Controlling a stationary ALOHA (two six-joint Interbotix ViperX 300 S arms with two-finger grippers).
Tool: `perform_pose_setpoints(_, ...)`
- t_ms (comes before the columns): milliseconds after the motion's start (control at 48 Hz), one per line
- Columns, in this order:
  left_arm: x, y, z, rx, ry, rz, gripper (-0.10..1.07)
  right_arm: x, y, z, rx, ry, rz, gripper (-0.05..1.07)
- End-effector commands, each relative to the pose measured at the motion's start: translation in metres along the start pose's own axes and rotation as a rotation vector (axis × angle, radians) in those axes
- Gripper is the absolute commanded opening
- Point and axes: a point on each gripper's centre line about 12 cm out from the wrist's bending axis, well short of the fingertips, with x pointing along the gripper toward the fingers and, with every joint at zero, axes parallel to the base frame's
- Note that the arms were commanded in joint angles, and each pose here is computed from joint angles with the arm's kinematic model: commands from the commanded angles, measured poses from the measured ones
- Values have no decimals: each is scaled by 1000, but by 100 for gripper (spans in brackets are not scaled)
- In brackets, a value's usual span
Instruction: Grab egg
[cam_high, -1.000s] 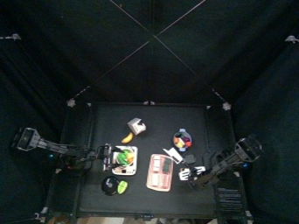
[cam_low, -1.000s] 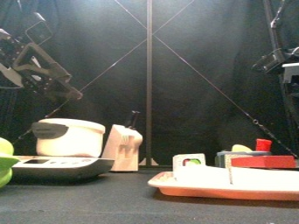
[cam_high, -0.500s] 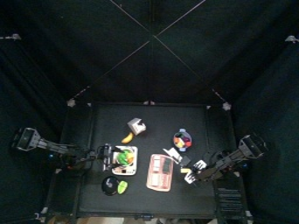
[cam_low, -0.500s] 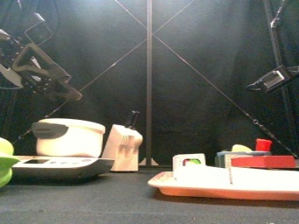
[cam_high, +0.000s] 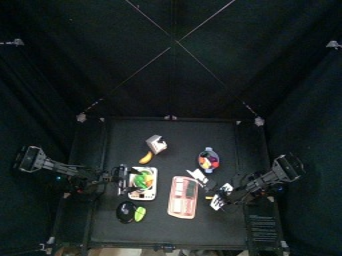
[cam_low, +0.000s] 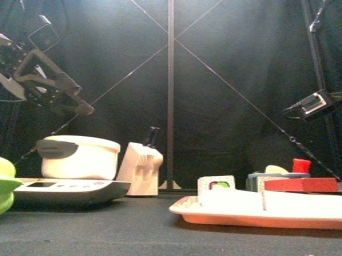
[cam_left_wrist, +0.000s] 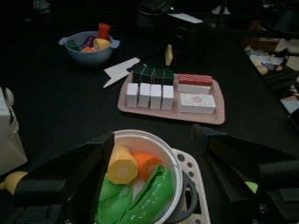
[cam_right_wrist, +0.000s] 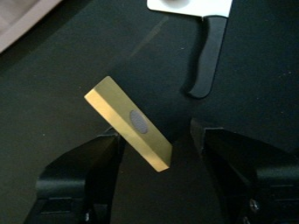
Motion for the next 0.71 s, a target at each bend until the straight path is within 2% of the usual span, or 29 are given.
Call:
perform_pose_setpoints(0, 1, 0, 4, 0, -12, 0, 103, -6, 4, 7, 7, -19, 6, 91)
perform_pose_setpoints(167, 1, 0, 4, -1, -12, 0, 103, -20, 2, 14, 1, -50, -4, 91)
perform_pose_setpoints(333, 1, 0, 4, 0, -12, 0, 103, -30, -11, 15, 30, -59, -63, 91)
perform_pose_setpoints(479, 1, 0, 4, 0, -11, -1, 103, -37, -8, 18, 39, -70, -26, 91)
perform_pose_setpoints(688, 1, 0, 4, -1, -12, 0, 103, -28, -6, 16, 7, -69, -8, 91)
